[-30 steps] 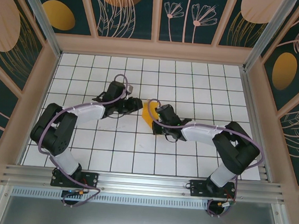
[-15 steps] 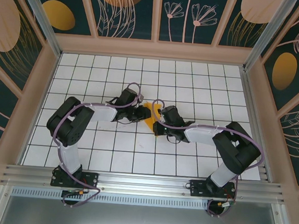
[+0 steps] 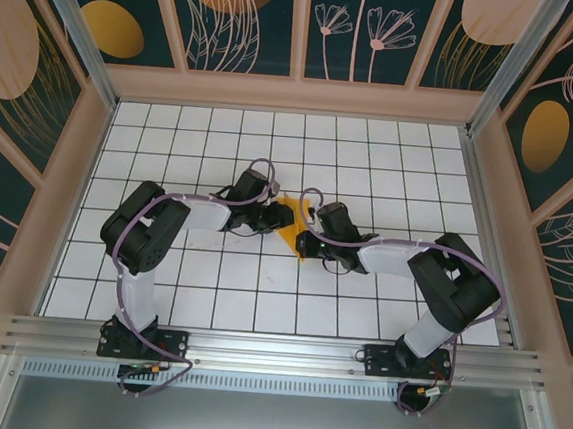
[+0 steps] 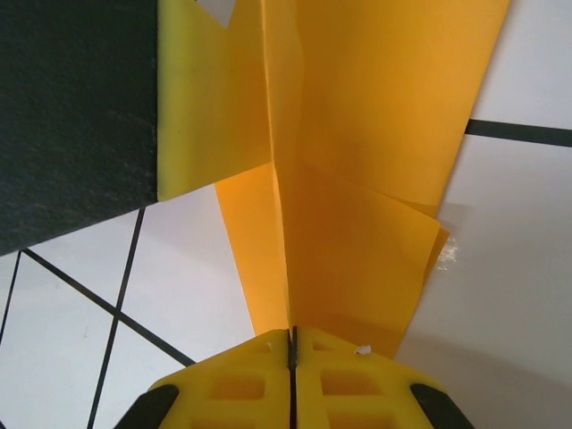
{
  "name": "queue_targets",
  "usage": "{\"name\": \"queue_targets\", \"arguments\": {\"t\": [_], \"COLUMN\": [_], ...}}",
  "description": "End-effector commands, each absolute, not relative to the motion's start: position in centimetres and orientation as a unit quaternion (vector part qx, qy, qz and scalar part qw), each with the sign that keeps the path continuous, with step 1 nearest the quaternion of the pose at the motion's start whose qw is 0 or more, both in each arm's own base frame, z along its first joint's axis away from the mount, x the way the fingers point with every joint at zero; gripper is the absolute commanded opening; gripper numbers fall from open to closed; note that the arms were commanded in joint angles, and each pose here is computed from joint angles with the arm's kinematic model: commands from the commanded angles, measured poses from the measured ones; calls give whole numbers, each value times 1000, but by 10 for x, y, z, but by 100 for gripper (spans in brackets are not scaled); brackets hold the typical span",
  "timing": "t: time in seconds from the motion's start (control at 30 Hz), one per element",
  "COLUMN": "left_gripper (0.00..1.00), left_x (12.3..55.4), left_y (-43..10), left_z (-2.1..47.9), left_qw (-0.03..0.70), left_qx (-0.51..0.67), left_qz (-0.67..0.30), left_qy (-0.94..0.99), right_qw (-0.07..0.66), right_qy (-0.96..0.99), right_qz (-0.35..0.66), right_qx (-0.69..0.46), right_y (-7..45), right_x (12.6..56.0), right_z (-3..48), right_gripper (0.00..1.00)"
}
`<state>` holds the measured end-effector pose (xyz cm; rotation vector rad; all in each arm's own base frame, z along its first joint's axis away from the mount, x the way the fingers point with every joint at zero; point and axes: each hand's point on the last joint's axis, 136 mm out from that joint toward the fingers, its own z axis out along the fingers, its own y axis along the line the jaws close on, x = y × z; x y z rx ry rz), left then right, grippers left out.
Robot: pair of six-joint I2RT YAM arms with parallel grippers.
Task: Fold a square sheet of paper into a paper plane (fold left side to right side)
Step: Fourth fold the wing at the center of the table.
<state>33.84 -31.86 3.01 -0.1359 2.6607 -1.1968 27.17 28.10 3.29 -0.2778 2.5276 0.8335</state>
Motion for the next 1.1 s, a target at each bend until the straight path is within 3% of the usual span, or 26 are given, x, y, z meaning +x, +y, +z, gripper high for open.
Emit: {"name": "queue_targets", "arguments": {"t": [0.0,0.23,0.73,0.87,1.07], "left_gripper": [34,34,34,34,34], "left_x": [342,340,337,337,337], "left_y": [-325,-321,-309,-309,-310], "left_z": [28,13,-11,-9,-8], "left_qw": [109,100,90,91,91], "left_qx": [-43,-45,-48,-47,-47], "left_qz": [-411,-385,-335,-335,-336], "left_qy": [904,916,937,937,936], "right_qw": [226,219,238,252,243], "right_qy": [914,915,905,894,889], "right_qz": [323,327,342,361,383], "right_qx": [-99,-93,-90,-78,-58], "right_y": [284,282,273,263,258], "right_x": [271,271,278,290,318], "right_z": [32,30,59,77,79], "right_gripper": [10,12,30,36,37]}}
